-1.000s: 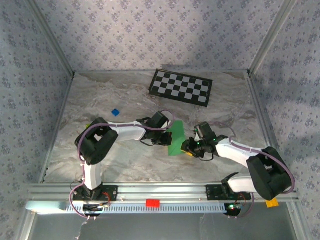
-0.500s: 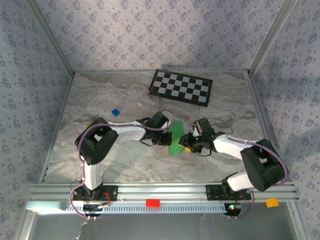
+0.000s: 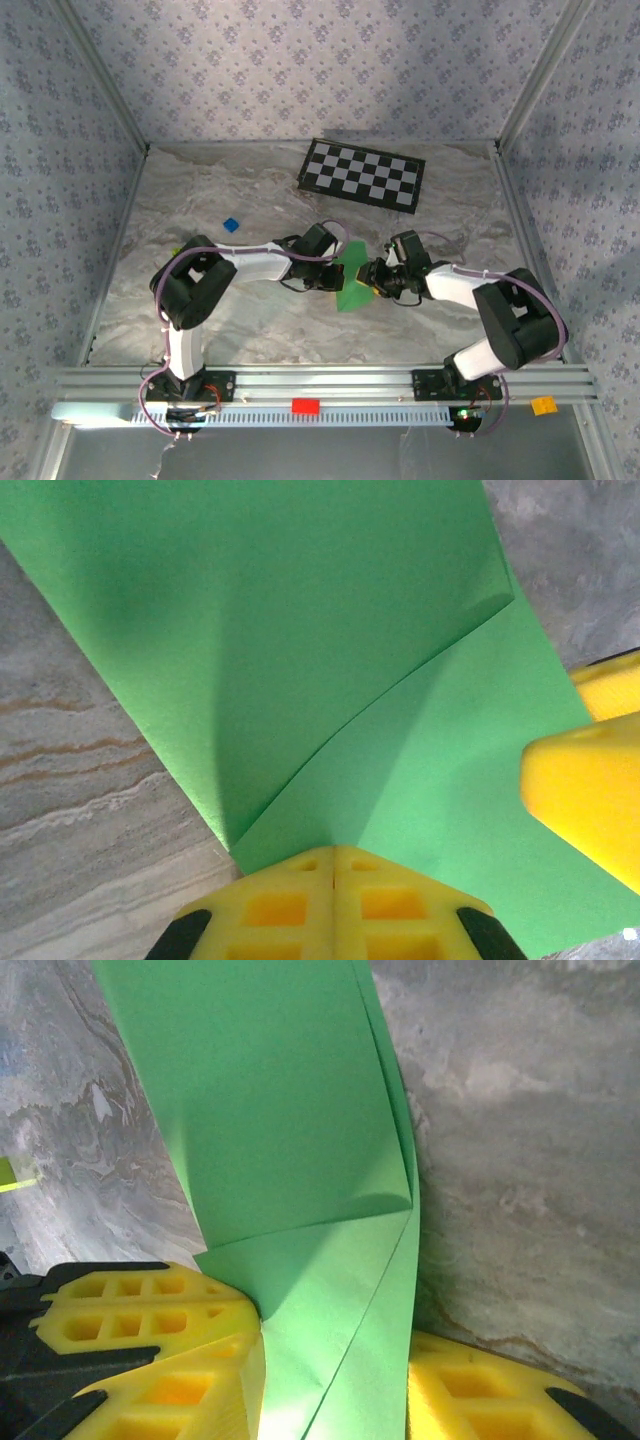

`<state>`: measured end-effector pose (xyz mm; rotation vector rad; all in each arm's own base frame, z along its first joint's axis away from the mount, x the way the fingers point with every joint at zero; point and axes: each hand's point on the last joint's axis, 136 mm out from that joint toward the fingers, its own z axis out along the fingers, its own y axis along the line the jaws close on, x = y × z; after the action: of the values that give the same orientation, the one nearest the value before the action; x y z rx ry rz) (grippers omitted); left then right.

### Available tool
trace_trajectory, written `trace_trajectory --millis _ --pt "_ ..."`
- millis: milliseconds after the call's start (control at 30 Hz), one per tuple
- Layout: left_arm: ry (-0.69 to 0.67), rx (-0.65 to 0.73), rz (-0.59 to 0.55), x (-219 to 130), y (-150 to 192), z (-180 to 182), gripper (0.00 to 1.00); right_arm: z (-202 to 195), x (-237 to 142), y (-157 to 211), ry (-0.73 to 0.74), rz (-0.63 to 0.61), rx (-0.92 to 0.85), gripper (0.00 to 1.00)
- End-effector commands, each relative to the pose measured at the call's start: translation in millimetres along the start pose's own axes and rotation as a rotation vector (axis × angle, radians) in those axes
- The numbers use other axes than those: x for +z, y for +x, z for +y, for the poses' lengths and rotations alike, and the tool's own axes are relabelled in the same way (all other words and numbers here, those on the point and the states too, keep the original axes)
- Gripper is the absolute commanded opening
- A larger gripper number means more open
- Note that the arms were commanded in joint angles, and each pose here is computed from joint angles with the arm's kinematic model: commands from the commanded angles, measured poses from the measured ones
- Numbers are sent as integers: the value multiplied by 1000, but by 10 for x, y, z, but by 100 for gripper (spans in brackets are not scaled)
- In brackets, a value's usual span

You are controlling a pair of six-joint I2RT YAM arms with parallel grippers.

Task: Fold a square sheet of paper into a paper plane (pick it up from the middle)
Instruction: Turn over the paper at the center of the table.

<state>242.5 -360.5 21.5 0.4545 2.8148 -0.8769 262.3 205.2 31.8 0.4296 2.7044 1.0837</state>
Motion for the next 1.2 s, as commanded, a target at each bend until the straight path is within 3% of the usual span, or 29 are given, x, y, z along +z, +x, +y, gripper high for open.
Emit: trace_trajectory --millis 0,567,900,1033,1167 --pt "-45 -18 58 55 192 158 3 100 5 -105 -40 -18 -20 37" --pt "-46 -19 56 37 183 152 3 -6 89 -199 -59 -31 -6 27" --pt "-4 -32 -7 -62 89 39 4 23 44 -229 -116 -50 -21 10" --pt "43 -39 -75 -224 -26 -102 12 124 -51 -241 -143 -72 -68 7" --pt "52 -33 -199 -523 -161 -187 25 186 -208 -257 -133 -116 -127 6"
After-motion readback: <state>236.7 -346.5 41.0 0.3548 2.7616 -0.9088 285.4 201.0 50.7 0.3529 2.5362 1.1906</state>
